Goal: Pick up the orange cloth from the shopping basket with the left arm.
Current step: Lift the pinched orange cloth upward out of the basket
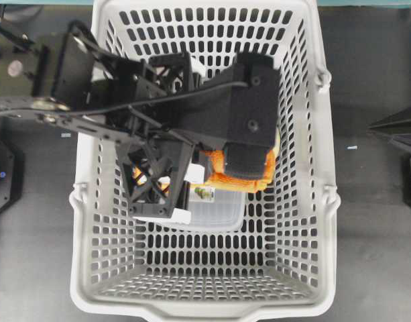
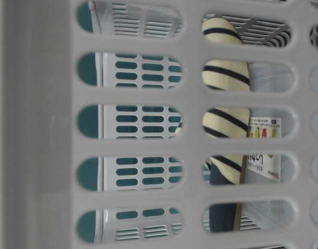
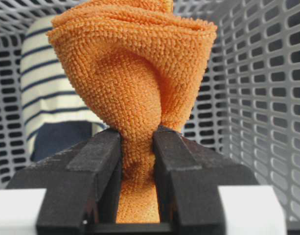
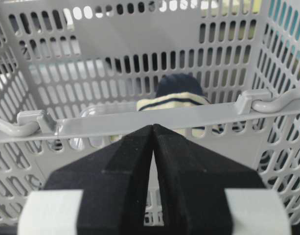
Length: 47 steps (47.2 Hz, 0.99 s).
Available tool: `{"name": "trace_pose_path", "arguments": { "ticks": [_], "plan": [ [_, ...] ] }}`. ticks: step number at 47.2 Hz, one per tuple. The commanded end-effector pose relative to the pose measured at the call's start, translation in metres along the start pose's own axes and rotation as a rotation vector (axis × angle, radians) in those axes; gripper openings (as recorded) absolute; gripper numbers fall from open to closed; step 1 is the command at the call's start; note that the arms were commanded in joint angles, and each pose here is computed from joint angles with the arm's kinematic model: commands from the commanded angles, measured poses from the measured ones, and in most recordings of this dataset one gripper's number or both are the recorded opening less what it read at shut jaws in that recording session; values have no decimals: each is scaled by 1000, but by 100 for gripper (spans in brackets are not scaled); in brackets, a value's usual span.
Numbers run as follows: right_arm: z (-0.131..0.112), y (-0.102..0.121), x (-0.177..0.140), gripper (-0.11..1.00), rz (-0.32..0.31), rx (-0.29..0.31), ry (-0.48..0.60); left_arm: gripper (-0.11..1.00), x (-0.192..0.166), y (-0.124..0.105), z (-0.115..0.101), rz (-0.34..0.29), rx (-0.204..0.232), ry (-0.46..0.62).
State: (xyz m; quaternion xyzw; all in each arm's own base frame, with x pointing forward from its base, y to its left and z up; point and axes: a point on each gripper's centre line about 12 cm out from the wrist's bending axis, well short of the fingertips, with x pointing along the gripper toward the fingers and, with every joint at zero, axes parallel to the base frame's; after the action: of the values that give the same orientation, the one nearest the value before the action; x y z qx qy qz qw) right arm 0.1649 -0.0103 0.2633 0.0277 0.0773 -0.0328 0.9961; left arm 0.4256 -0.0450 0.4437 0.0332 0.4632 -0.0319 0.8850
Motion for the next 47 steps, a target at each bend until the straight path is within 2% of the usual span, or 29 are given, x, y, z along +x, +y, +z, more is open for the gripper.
{"name": "trace_pose_path", "arguments": {
  "ticks": [1,14,47],
  "plan": [
    [4,0,0,0,-1,5,-14,16,-16,0,6,2,-4,-15],
    [4,0,0,0,-1,23,-14,16,-15,1,7,4,-6,9],
    [4,0,0,0,-1,23,-14,16,-8,5,3,10,-14,36]
  ]
}}
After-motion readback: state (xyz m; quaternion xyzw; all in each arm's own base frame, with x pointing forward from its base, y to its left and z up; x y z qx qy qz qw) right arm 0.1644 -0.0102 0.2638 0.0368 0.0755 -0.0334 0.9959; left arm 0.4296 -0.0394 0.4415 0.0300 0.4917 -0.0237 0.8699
